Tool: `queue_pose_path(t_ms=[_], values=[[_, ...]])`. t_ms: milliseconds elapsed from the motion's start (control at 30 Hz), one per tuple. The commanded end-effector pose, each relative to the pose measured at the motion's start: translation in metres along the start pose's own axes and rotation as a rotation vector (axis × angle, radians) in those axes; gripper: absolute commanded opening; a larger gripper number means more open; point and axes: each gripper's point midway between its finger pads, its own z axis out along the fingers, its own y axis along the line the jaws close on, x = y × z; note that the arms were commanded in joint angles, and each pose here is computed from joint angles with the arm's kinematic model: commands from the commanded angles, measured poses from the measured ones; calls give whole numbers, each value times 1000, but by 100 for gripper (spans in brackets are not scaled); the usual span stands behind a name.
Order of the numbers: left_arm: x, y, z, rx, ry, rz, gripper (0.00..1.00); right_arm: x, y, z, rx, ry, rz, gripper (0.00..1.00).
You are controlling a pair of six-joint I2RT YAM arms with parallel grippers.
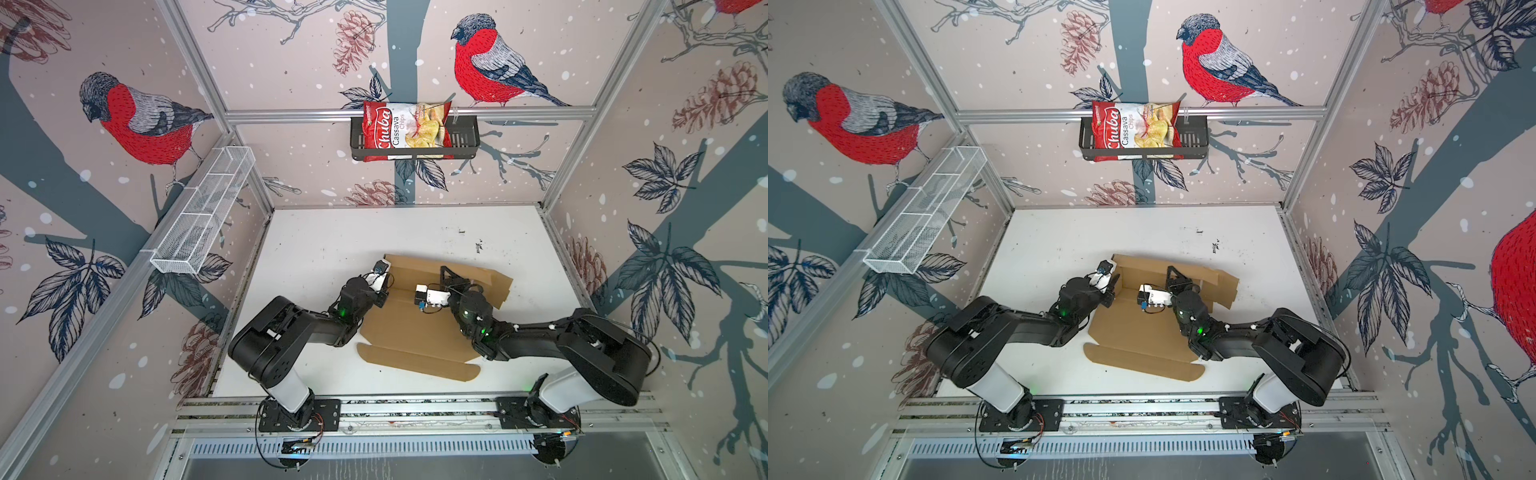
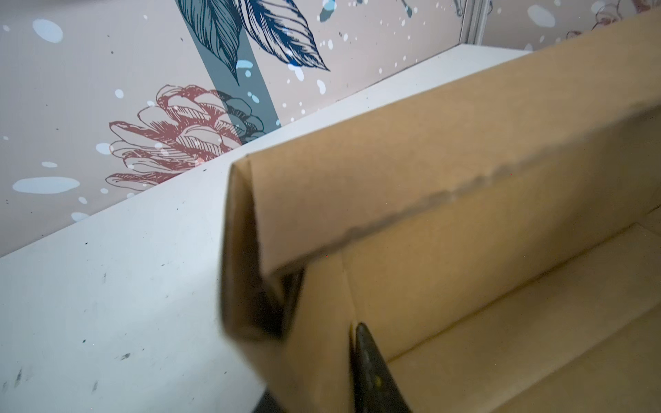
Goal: Assemble paper box
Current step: First fold the bottom flaps of a flat cardboard box at the center of the table.
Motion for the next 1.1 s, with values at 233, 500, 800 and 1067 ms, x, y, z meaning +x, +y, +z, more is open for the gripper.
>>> queue_pose_path(t_ms=[233,500,800,1067], values=[[-8,-15,1,57,-177,-24,28,-6,12,-6,-44,-36,-78,2],[2,-6,5,-4,-170,-61,35,-11,11,-6,-48,-37,-76,1],[2,11,2,-173,-187,-121,23,-19,13,-12,-47,-29,-87,0],[6,19,-11,-327,-246,-163,18,-32,25,-25,-76,-45,-91,4]])
